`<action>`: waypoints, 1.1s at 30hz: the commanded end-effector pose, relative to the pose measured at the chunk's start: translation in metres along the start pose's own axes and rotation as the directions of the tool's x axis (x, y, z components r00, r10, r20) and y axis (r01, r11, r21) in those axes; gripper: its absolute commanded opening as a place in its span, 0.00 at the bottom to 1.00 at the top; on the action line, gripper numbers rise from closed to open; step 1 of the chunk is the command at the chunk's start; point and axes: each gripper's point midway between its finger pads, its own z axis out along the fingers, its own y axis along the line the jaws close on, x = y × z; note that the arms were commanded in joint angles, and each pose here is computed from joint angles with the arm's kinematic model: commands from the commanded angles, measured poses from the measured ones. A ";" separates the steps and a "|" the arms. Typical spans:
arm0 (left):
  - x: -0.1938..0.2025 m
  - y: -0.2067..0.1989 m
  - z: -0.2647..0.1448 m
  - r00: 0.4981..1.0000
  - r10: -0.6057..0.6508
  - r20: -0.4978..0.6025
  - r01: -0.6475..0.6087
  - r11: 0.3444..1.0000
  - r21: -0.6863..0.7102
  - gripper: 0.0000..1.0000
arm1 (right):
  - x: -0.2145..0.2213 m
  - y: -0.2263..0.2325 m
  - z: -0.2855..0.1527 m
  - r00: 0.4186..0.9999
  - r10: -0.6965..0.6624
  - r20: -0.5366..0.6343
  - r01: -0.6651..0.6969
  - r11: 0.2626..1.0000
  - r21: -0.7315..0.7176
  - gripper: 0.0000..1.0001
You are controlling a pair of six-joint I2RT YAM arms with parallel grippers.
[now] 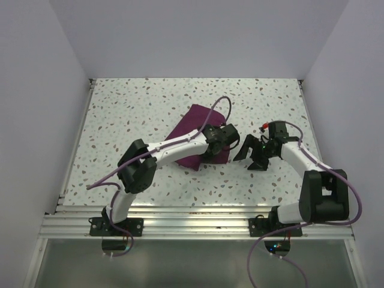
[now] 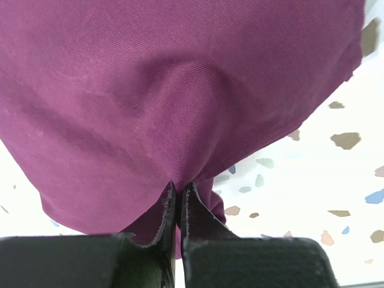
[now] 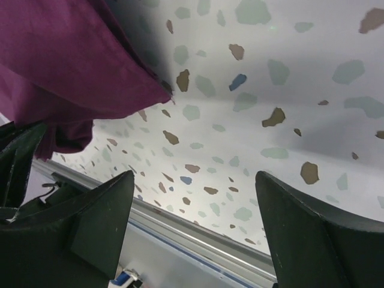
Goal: Prepare the surgical pack
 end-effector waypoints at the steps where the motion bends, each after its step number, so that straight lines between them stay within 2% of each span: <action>1: -0.028 0.007 -0.030 0.995 -0.059 0.077 0.054 0.997 0.057 0.00 | -0.018 0.033 -0.008 1.000 -0.019 0.018 0.022 0.992 -0.123 0.84; 10: -0.027 0.011 -0.031 0.994 -0.085 0.065 0.079 0.993 0.088 0.00 | -0.029 0.057 -0.011 1.000 0.009 0.013 -0.006 0.976 -0.218 0.82; 13: -0.031 0.010 -0.035 0.991 -0.103 0.086 0.094 0.989 0.111 0.00 | -0.034 0.066 -0.005 0.998 0.064 0.017 -0.057 0.960 -0.273 0.67; 14: -0.033 0.011 -0.038 0.989 -0.112 0.096 0.100 0.988 0.115 0.00 | -0.041 0.077 -0.004 0.997 0.078 0.030 -0.064 0.944 -0.324 0.56; 17: -0.041 0.012 -0.046 0.983 -0.122 0.136 0.103 0.985 0.137 0.00 | -0.048 0.087 0.006 0.996 0.083 0.038 -0.065 0.933 -0.354 0.38; 18: -0.043 0.012 -0.047 0.982 -0.123 0.145 0.103 0.985 0.138 0.00 | -0.049 0.095 0.009 0.997 0.069 0.036 -0.052 0.930 -0.364 0.23; 20: -0.045 0.014 -0.050 0.981 -0.120 0.154 0.099 0.986 0.137 0.00 | -0.052 0.099 0.019 0.997 0.078 0.020 -0.065 0.927 -0.369 0.14; 33: -0.062 0.008 -0.063 0.971 -0.109 0.212 0.067 0.978 0.197 0.00 | -0.054 0.143 0.057 0.998 0.058 -0.028 -0.064 0.903 -0.424 0.07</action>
